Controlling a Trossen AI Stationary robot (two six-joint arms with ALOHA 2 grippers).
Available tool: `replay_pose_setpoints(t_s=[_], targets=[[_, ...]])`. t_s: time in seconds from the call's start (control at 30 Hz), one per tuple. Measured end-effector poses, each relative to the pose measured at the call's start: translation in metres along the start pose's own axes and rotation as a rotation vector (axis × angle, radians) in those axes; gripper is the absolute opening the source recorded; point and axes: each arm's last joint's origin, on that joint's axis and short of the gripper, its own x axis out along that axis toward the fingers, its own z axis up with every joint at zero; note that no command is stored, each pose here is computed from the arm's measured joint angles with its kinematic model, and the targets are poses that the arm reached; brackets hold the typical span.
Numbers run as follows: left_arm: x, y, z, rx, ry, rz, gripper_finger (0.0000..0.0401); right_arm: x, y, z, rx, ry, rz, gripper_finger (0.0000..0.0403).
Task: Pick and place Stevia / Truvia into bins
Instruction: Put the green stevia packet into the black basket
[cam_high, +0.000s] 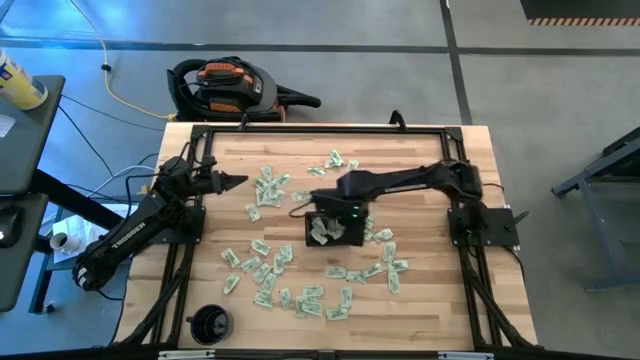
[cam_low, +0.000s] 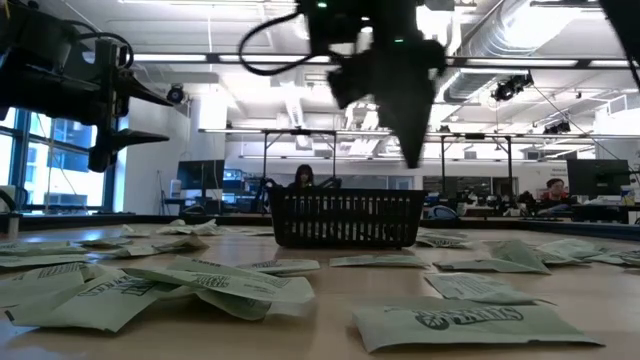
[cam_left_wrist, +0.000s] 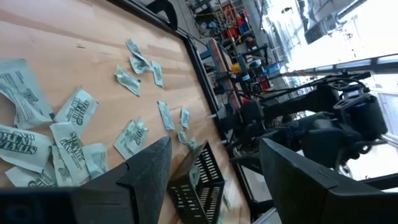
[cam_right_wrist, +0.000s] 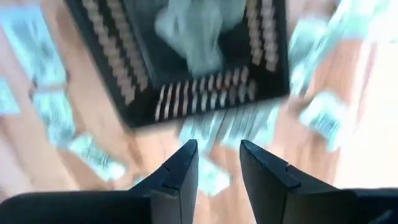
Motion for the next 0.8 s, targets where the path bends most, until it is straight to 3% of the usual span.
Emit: replay_pose_setpoints(t_s=[0.13, 0.3, 0.63, 0.8], targets=[[0.000, 0.000, 0.000, 0.016, -0.001, 0.000, 0.0278, 0.013, -0.004, -0.035, 0.068, -0.017, 0.026, 0.0111], [0.000, 0.000, 0.000, 0.016, -0.001, 0.001, 0.0278, 0.031, -0.005, -0.058, 0.049, -0.079, 0.077, 0.0119], [0.000, 0.000, 0.000, -0.012, -0.012, 0.008, 0.0278, 0.075, -0.011, -0.073, 0.017, -0.026, 0.022, 0.0247], [0.000, 0.001, 0.001, -0.017, -0.053, 0.033, 0.0278, 0.089, -0.013, -0.077, -0.039, -0.047, 0.013, 0.0275]])
